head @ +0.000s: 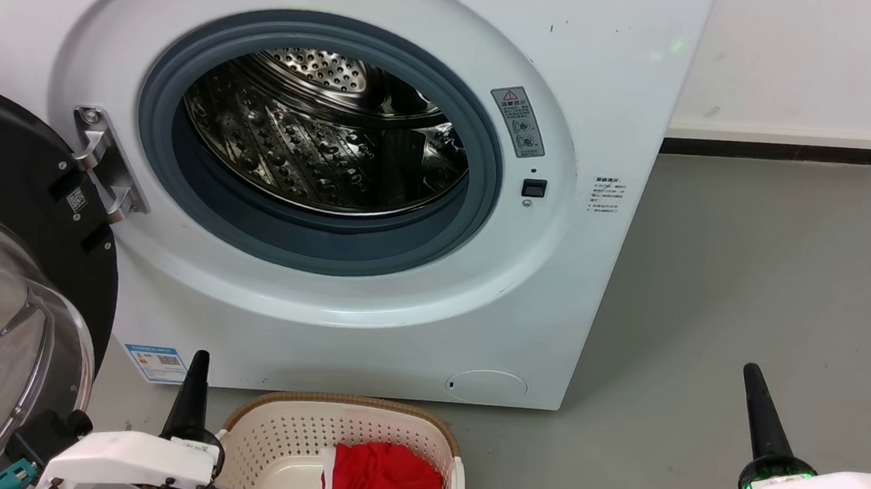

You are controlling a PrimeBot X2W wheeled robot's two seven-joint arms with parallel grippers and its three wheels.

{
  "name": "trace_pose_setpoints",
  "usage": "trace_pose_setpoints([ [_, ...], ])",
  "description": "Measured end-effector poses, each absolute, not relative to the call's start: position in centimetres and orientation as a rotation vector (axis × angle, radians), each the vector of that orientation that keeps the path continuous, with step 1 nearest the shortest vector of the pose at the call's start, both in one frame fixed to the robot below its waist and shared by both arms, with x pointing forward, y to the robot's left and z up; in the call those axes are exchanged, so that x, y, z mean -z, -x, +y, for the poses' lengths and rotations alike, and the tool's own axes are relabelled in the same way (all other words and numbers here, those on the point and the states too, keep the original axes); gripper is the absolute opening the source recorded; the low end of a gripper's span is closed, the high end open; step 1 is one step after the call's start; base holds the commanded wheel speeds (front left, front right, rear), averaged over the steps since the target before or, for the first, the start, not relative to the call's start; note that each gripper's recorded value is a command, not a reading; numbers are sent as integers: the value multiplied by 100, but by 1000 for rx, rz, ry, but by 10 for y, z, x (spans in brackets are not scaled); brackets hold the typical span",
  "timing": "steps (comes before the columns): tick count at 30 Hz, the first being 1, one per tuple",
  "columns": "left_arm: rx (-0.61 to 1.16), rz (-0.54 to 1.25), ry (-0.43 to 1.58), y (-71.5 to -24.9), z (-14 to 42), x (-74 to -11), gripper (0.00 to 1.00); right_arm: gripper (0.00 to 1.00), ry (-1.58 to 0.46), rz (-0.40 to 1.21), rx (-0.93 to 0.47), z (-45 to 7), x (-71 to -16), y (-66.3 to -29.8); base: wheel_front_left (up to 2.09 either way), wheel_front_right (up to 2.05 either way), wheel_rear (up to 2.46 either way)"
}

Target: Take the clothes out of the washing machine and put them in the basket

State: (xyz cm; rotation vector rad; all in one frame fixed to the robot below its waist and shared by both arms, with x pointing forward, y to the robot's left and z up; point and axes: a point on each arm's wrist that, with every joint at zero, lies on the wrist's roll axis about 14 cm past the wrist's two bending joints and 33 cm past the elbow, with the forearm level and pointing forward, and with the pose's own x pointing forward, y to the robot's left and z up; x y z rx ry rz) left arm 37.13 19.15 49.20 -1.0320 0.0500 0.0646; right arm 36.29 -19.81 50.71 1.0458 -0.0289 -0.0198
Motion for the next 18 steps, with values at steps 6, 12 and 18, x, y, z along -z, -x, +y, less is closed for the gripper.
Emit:
trace_pose_setpoints([
  [6,-65,54,1097,-372,193,-491,0,0,-1110,-17,26,-199,-504,-365,0,0,0],
  [12,-59,51,1160,-375,193,-493,0,0,-1169,-13,24,-199,-505,-368,0,0,0],
  [18,-55,52,1219,-376,193,-493,0,0,-1225,-8,26,-200,-503,-370,0,0,0],
])
